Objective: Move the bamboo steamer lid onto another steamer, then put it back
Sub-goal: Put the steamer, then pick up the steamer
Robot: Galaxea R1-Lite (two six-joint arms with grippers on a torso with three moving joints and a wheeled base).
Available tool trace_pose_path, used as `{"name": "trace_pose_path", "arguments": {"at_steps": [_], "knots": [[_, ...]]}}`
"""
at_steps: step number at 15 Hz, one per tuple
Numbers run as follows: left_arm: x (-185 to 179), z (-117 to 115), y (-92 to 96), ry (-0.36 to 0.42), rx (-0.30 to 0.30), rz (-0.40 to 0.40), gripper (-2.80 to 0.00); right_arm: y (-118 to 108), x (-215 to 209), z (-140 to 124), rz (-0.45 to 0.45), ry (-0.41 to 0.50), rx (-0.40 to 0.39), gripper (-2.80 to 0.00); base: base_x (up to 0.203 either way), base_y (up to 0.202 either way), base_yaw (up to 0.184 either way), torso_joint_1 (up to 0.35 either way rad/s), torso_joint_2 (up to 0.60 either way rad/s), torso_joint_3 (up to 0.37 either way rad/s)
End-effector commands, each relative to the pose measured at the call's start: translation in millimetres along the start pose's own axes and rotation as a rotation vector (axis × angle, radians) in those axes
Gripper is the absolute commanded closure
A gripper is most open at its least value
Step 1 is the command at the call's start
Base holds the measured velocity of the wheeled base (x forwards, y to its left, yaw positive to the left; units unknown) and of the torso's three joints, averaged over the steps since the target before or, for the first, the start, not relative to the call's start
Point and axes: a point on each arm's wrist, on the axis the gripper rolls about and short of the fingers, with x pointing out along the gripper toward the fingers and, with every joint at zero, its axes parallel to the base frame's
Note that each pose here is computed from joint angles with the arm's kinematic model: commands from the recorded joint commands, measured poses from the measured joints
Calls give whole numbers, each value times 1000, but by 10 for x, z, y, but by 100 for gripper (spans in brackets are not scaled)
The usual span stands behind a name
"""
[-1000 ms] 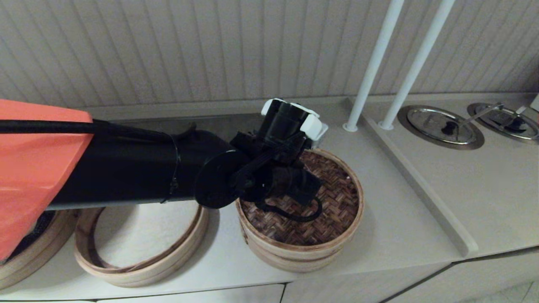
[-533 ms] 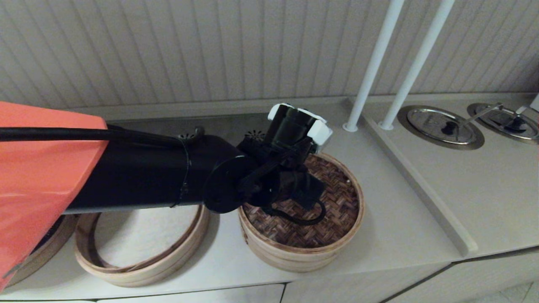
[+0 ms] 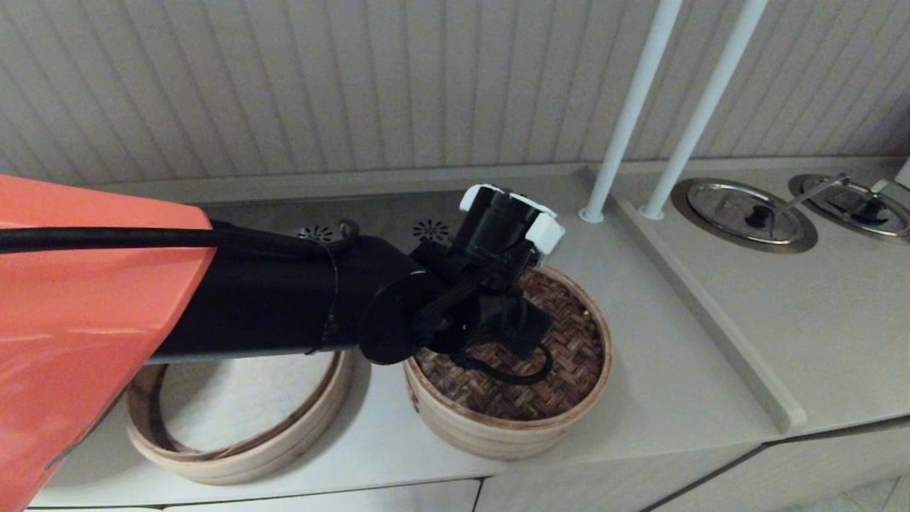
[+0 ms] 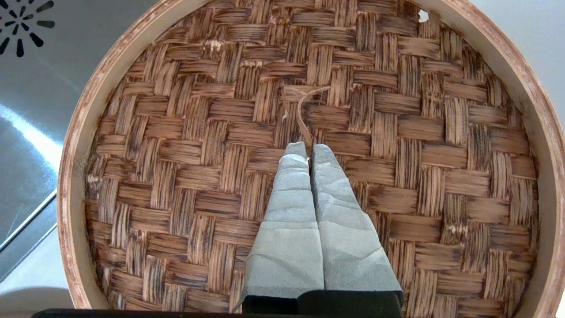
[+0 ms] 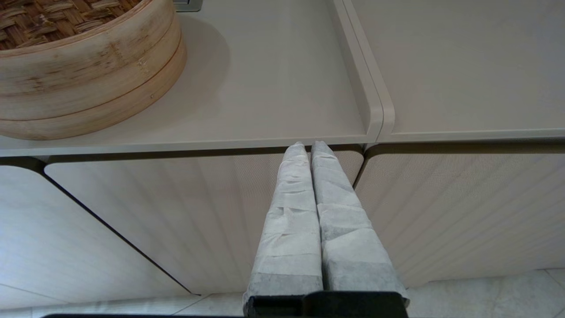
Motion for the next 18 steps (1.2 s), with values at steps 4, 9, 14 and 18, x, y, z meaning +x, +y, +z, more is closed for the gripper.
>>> {"name": "trace_pose_path", "arguments": {"at_steps": [4, 9, 14, 18], "knots": [[28, -27, -8, 8, 1, 0, -280, 0, 1, 0, 0, 2, -1, 0, 0, 0, 0, 0, 0, 0], [-270, 141, 103, -64, -30, 9, -280, 0, 1, 0, 0, 2, -1, 0, 0, 0, 0, 0, 0, 0], [-821, 172, 562, -121, -87, 88, -280, 0, 1, 1, 0, 1, -1, 0, 0, 0, 0, 0, 0, 0], [-1179, -205, 1019, -62, -144, 201, 0, 0, 1, 2, 0, 0, -1, 0, 0, 0, 0, 0, 0, 0]]}}
